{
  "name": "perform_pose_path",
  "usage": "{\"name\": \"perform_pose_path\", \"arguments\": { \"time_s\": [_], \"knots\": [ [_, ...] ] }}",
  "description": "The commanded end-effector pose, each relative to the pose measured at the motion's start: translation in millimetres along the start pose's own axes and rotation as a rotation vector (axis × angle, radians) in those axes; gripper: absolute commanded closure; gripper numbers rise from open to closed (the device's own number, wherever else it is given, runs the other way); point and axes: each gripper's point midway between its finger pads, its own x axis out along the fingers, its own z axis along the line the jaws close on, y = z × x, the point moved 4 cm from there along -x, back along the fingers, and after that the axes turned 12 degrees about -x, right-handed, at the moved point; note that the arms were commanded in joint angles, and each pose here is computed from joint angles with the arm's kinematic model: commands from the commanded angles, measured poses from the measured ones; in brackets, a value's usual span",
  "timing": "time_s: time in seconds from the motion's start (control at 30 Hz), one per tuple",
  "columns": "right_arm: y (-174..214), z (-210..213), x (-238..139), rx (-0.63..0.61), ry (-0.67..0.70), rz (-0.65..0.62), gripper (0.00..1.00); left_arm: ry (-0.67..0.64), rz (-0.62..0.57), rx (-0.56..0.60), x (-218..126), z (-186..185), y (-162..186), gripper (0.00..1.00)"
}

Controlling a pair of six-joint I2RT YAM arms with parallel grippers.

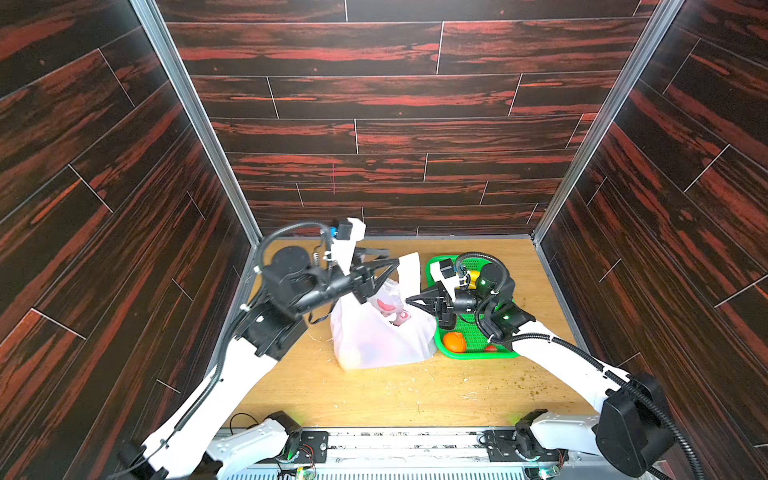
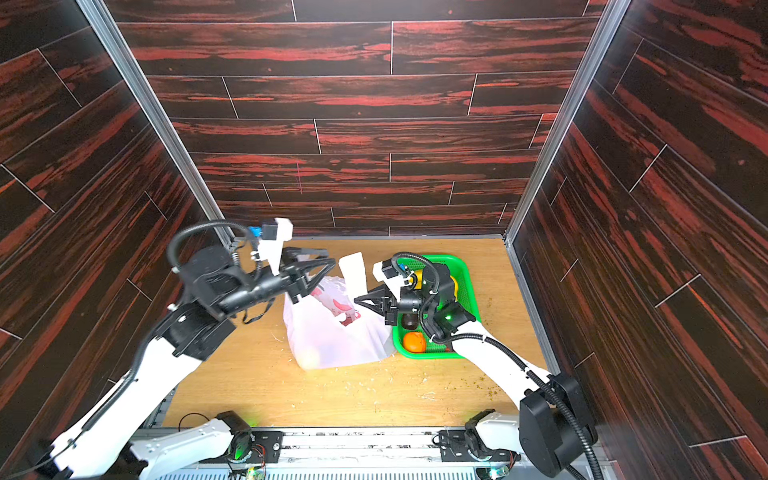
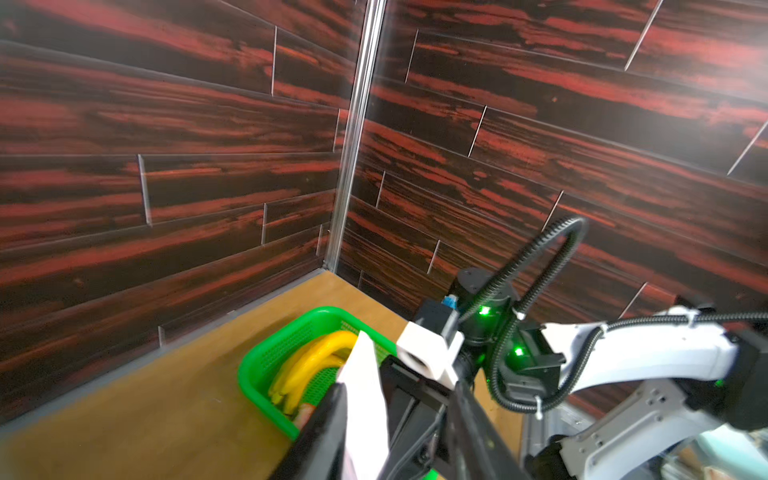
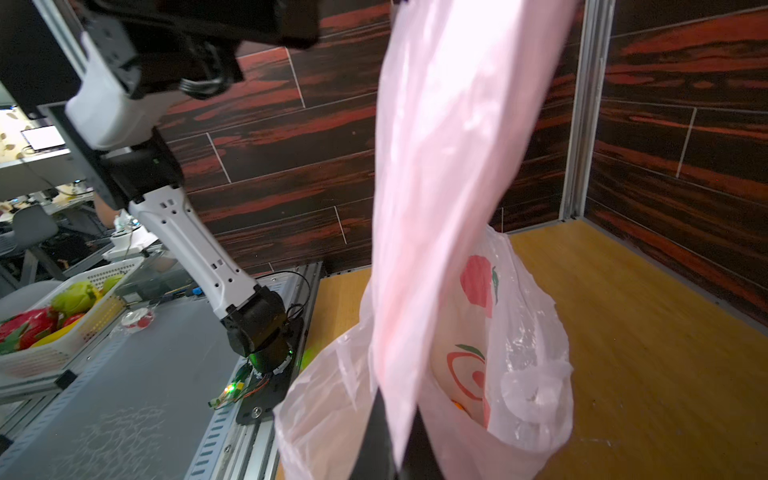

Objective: Place the fake fruits into the plastic bag and tie a complex knot

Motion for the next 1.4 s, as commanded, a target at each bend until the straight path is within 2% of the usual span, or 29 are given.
{"name": "perform_pose_path", "arguments": {
  "time_s": [0.0, 0.37, 0.5, 0.63, 0.93, 1.2, 1.37],
  "knots": [
    [-16.9, -1.1, -5.1, -0.04, 0.044, -0.008, 1.0, -0.053, -0.013, 0.035, -20.6, -1.3, 3.1, 0.47],
    [-22.0, 1.7, -14.2, -0.068, 0.073, 0.002, 1.0, -0.518, -0.071, 0.059, -100.2, 51.6, 56.1, 0.17],
    [-23.5, 2.8, -13.6, -0.067, 0.062, 0.0, 1.0, -0.589, -0.108, 0.032, -115.3, 65.7, 76.1, 0.08],
    [-23.2, 4.1, -13.9, -0.062, 0.055, 0.002, 1.0, -0.631, -0.106, 0.003, -117.3, 78.3, 88.2, 0.06],
    [-23.9, 5.4, -15.1, -0.061, 0.054, 0.002, 1.0, -0.56, -0.088, -0.057, -96.1, 96.5, 88.8, 0.04],
    [-24.2, 6.3, -15.5, -0.068, 0.057, 0.004, 1.0, -0.392, -0.102, -0.124, -72.0, 115.8, 85.1, 0.04],
    [-25.4, 6.6, -16.3, -0.074, 0.058, 0.012, 1.0, -0.316, -0.115, -0.143, -62.0, 124.8, 82.9, 0.1]
  ]
}}
